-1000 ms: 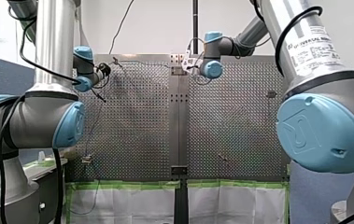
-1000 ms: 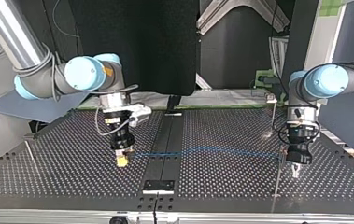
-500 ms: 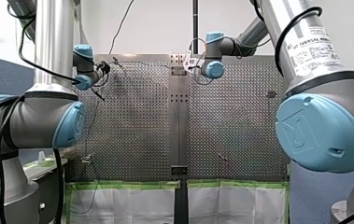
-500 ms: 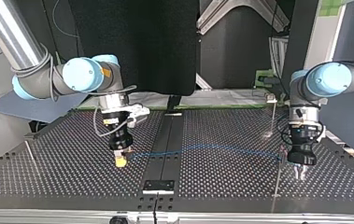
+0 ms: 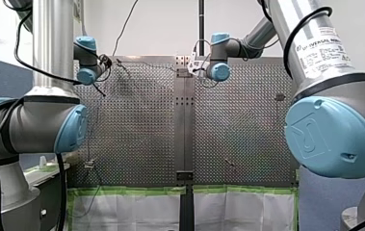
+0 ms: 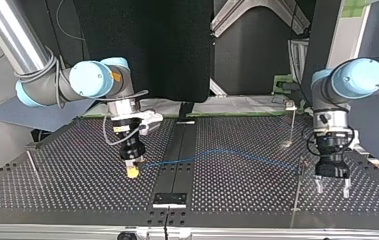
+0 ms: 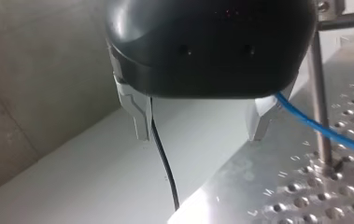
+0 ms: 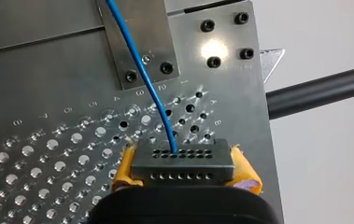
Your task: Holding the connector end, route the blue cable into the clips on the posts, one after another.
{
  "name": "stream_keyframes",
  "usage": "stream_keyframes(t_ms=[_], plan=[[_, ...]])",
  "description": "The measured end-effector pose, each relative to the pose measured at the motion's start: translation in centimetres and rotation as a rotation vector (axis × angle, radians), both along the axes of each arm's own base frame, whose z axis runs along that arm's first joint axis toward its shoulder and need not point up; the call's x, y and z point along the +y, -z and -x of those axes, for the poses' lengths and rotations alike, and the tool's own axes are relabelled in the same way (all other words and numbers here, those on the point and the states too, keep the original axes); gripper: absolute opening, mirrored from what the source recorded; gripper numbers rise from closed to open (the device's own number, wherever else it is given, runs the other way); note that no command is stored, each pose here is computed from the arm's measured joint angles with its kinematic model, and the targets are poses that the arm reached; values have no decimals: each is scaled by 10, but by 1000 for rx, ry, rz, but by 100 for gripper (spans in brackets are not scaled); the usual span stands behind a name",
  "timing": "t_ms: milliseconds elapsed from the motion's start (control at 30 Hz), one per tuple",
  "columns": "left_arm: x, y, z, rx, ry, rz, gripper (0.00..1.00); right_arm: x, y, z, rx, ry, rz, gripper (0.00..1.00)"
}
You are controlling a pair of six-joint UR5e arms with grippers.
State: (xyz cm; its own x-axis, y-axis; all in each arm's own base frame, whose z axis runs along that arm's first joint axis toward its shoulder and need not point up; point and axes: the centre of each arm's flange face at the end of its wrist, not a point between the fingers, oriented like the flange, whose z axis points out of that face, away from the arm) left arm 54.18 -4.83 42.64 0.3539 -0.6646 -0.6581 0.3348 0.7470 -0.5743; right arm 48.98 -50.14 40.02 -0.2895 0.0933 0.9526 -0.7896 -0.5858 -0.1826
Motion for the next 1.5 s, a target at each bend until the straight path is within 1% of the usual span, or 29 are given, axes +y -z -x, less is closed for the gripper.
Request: stream_keyframes(t_ms=[267, 333, 500, 600, 733, 767, 867, 1067, 1167, 1300, 1433, 1500], plan=[[-5, 9, 4, 65, -74, -18, 100, 3, 1, -2, 3, -5, -5, 0], [-6, 12, 6, 87, -98, -25, 100, 4, 1, -3, 3, -6, -5, 0], [-12, 19, 10, 134, -139, -43, 100, 6, 1, -5, 5, -11, -7, 0], [-20, 27, 19, 173, -156, -56, 100, 7, 1, -6, 5, -13, -7, 0], [-36, 44, 34, 242, -174, -80, 100, 8, 1, -7, 5, -16, -8, 0], [-39, 47, 36, 253, -176, -86, 100, 8, 1, -7, 6, -16, -8, 0], [-50, 50, 45, 281, -184, -105, 100, 9, 1, -8, 6, -17, -9, 0], [-70, 46, 69, 316, -202, -146, 100, 10, 1, -8, 7, -19, -10, 0], [-71, 44, 80, 334, -227, -164, 100, 10, 1, -8, 8, -20, -10, 0], [-67, 45, 88, 366, -263, -190, 100, 11, 2, -9, 12, -20, -13, 0], [-66, 43, 95, 396, -282, -229, 100, 12, 2, -9, 15, -21, -16, 0], [-66, 40, 99, 402, -285, -241, 100, 12, 2, -9, 15, -22, -17, 0]])
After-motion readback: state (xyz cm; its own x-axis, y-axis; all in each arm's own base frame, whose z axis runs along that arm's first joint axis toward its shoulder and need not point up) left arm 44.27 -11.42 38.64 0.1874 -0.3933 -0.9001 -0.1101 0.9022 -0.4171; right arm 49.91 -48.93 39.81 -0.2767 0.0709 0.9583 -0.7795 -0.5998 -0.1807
